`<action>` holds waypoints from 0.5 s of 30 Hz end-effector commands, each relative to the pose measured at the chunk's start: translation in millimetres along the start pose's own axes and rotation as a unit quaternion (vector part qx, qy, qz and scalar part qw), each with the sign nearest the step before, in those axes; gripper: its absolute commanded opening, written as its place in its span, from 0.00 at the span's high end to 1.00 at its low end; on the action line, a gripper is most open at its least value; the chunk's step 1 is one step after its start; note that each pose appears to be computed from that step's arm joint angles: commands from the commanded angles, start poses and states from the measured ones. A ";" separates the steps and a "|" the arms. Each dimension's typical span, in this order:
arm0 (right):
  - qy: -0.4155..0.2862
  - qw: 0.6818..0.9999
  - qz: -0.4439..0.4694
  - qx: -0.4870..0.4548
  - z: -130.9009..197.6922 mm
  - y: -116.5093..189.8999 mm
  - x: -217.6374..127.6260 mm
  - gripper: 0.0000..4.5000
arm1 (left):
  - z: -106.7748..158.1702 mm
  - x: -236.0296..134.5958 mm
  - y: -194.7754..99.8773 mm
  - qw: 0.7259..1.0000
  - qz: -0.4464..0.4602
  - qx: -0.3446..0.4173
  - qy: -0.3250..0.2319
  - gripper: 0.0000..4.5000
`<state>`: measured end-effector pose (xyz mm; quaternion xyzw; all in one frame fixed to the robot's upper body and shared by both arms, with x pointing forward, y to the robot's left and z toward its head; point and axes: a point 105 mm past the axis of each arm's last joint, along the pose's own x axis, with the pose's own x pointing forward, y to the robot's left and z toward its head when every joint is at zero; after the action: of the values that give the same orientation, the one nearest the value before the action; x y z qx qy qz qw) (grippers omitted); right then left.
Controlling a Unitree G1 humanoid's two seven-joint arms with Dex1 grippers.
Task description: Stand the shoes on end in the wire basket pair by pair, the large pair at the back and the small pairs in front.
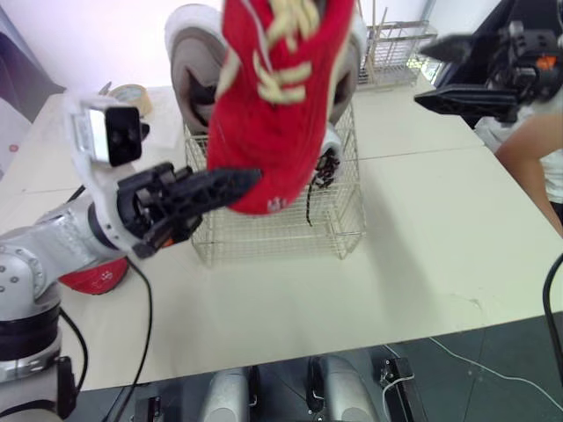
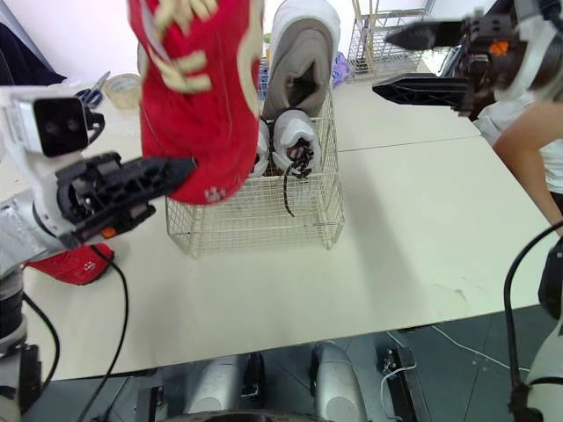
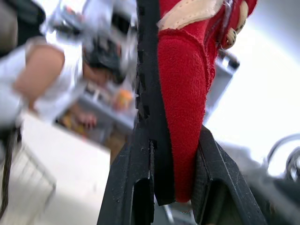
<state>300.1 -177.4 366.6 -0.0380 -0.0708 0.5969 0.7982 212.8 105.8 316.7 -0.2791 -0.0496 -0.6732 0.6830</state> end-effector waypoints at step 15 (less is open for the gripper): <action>-0.163 0.959 0.121 0.198 21.2 76.3 76.8 0.01 | 6.1 12.4 11.8 0.999 -0.031 0.003 -0.045 0.87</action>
<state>255.5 -82.2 367.6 0.2143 -0.0493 0.6776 0.7018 233.9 98.2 317.3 -0.3228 -0.0763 -0.6666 0.6675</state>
